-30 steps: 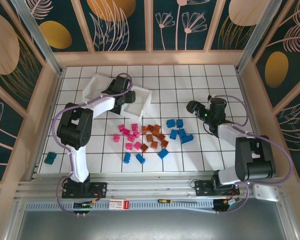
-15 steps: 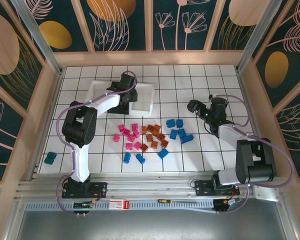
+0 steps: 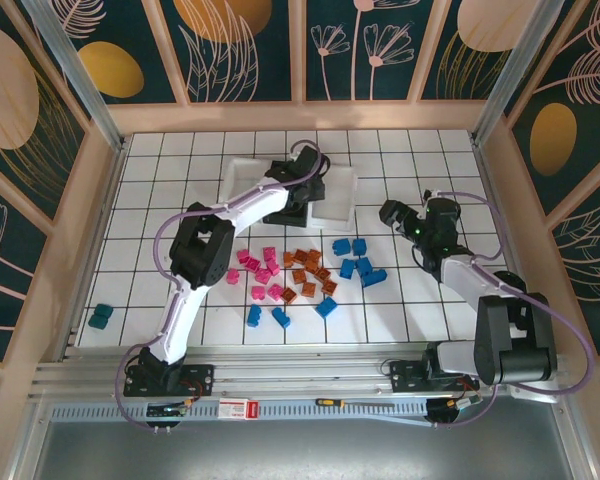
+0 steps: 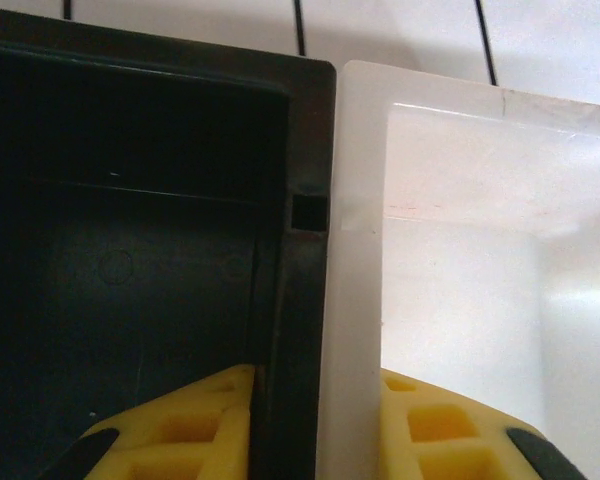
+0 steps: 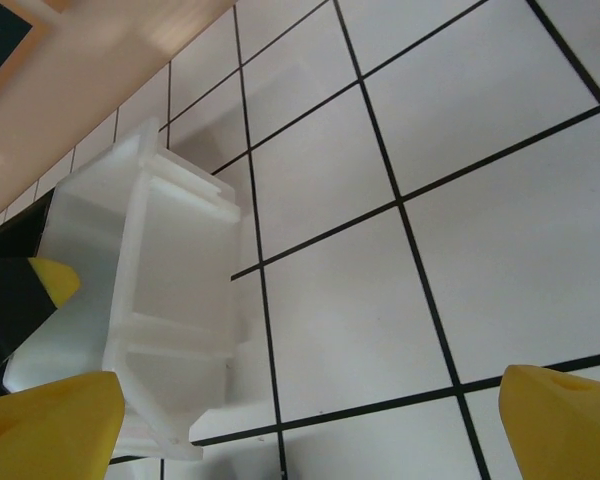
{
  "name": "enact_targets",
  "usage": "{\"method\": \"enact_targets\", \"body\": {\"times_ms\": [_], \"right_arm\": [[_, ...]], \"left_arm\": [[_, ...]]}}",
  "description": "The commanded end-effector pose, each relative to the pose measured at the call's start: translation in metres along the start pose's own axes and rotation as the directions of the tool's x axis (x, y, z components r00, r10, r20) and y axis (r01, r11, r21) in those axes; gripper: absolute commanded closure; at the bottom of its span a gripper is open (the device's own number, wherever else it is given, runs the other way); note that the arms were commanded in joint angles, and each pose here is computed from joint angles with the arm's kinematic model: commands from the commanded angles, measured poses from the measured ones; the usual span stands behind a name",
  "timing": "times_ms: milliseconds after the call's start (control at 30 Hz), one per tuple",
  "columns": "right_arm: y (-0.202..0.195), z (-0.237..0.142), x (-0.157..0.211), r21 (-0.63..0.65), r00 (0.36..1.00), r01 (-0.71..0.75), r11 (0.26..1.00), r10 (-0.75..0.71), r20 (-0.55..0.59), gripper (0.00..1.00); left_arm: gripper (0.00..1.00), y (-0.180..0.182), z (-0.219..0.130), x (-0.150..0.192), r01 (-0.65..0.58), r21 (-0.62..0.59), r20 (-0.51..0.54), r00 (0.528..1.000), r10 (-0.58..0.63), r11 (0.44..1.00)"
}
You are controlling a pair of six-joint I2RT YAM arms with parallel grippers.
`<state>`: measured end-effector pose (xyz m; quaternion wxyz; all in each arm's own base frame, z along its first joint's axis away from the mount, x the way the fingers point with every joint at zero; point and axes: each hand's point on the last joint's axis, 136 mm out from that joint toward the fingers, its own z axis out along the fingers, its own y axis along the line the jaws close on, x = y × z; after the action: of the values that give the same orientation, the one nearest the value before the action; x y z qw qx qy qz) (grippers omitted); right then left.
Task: Sort the legos into containers by color
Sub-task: Move the container to the top-center of the table.
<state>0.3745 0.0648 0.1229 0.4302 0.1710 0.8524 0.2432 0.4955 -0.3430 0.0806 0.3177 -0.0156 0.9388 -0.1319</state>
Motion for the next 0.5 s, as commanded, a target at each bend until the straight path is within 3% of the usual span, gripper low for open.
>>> {"method": "enact_targets", "body": {"times_ms": [0, 300, 367, 467], "right_arm": [[-0.0081, -0.0049, -0.0003, 0.021, 1.0, 0.008, 1.0, -0.009, 0.014, 0.04], [-0.0067, -0.0083, -0.0003, 0.012, 1.0, 0.008, 1.0, -0.009, 0.021, 0.04], [-0.0049, -0.01, -0.0008, 0.004, 1.0, 0.01, 1.0, -0.01, 0.025, 0.04], [0.0001, -0.0138, -0.0026, -0.022, 0.999, 0.014, 1.0, -0.013, 0.039, 0.04]], "left_arm": [[1.0, -0.0093, 0.0011, 0.0138, 0.151, 0.005, -0.041, 0.988, -0.151, 0.988], [1.0, -0.007, 0.0002, 0.0201, 0.179, -0.047, -0.015, 0.984, -0.18, 0.983], [0.89, -0.0093, 0.0011, 0.0199, 0.161, -0.038, -0.015, 0.987, -0.162, 0.986], [0.63, -0.0075, -0.0022, 0.0155, 0.134, -0.044, 0.001, 0.991, -0.134, 0.99]]}}
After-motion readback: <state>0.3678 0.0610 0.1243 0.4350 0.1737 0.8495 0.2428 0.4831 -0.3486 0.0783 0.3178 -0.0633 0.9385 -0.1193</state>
